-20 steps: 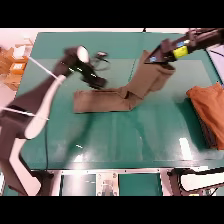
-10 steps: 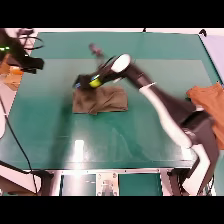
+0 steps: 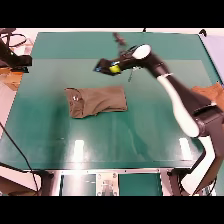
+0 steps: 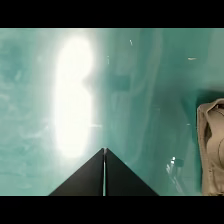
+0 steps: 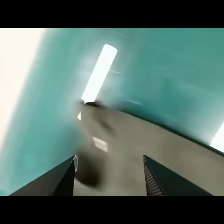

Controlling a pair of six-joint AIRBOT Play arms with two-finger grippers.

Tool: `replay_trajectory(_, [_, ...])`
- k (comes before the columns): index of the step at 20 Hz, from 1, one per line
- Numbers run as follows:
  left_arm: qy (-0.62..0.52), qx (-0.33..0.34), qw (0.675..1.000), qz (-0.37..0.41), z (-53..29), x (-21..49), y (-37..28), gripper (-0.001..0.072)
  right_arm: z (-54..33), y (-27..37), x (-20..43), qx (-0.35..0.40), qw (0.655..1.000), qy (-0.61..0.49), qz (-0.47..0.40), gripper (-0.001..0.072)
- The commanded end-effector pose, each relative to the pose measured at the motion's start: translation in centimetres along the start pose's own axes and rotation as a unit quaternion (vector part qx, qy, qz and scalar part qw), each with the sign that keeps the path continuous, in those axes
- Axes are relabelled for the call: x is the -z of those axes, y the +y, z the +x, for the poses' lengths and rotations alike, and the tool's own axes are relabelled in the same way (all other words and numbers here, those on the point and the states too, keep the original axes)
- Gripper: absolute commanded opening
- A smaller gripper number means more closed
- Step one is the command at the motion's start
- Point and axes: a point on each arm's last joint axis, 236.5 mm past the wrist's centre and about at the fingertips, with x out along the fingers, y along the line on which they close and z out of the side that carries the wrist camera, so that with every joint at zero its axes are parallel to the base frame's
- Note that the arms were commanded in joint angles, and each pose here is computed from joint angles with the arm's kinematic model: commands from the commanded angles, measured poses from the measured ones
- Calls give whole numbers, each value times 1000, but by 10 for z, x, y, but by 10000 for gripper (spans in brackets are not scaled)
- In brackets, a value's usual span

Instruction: Fold the shirts.

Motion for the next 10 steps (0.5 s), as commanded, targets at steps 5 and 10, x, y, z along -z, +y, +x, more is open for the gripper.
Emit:
replay_trajectory(5, [0,18,1000,-3,-1,0,-7,26,-44,-157,91,87,974,118,172,608])
replay_trajectory(10, [-1,18,1000,-3,-1,0,-7,26,13,-142,136,35,968,154,196,608])
